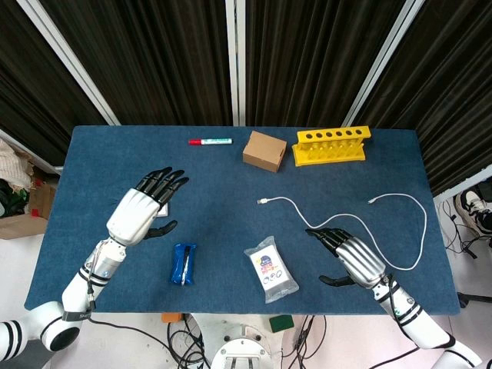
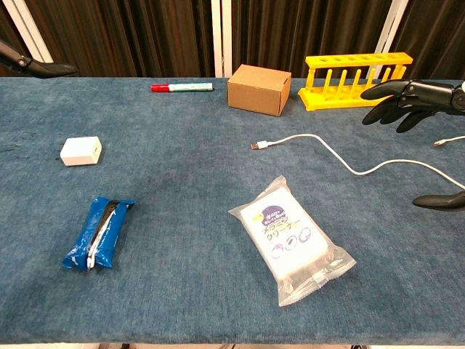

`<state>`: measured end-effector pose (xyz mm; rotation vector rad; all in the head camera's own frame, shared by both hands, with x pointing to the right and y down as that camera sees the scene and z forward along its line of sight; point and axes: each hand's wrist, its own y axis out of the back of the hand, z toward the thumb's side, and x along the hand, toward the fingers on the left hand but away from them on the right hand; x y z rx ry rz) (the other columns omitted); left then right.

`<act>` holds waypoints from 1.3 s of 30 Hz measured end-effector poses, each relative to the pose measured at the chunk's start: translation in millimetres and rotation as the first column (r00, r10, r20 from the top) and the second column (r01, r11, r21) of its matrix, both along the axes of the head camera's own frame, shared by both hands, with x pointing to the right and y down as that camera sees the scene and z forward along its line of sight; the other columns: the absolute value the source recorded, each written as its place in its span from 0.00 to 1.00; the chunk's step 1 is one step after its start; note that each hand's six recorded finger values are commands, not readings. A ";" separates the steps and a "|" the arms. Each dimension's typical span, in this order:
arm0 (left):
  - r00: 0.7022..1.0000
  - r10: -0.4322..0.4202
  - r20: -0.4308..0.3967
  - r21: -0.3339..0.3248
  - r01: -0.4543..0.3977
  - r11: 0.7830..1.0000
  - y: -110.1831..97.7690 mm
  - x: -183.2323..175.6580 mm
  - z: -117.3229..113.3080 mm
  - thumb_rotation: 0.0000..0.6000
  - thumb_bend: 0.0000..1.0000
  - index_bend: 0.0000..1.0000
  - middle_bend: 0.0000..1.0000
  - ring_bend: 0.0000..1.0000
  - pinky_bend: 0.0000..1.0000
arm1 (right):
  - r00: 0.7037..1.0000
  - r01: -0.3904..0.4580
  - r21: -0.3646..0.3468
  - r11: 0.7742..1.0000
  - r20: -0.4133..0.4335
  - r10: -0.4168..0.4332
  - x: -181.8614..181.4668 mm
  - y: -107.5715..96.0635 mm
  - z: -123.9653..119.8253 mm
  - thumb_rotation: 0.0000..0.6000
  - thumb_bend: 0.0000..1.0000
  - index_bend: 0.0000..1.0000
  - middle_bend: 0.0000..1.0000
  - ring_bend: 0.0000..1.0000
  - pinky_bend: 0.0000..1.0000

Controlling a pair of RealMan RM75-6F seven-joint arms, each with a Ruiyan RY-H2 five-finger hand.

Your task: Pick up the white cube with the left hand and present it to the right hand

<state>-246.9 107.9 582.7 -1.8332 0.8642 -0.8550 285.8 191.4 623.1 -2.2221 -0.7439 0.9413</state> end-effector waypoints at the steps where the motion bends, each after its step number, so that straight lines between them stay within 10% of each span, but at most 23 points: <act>1: 1.000 0.000 0.002 -0.002 0.000 1.000 -0.7 -0.1 1.1 1.00 0.18 0.12 0.09 0.07 0.17 | 1.000 -0.001 0.000 1.000 -0.001 0.001 -0.3 -0.7 0.7 1.00 0.18 0.12 0.21 0.16 0.25; 10: 0.998 -0.025 0.059 -0.037 0.027 0.999 -7.6 -8.6 17.6 1.00 0.18 0.20 0.14 0.11 0.21 | 1.000 -0.014 0.007 1.000 -0.015 0.014 6.3 -4.5 -0.8 1.00 0.18 0.12 0.21 0.17 0.25; 18: 0.970 -0.066 0.232 -0.019 0.072 0.997 -14.6 -25.7 36.7 1.00 0.18 0.33 0.29 0.51 0.79 | 0.999 -0.050 0.048 0.998 -0.017 0.051 20.0 -7.2 -15.2 1.00 0.18 0.12 0.21 0.17 0.25; 23: 0.928 -0.095 0.362 -0.054 0.122 0.991 -13.9 -37.1 61.7 1.00 0.17 0.33 0.34 0.69 0.94 | 0.998 -0.061 0.059 0.996 -0.012 0.062 23.8 -7.1 -20.7 1.00 0.18 0.12 0.21 0.17 0.25; 39: 0.881 -0.209 0.424 -0.267 0.342 0.901 1.8 -60.0 141.5 1.00 0.12 0.29 0.26 0.77 1.00 | 0.998 -0.058 0.047 0.997 -0.018 0.059 16.0 -8.6 -17.2 1.00 0.18 0.12 0.21 0.17 0.25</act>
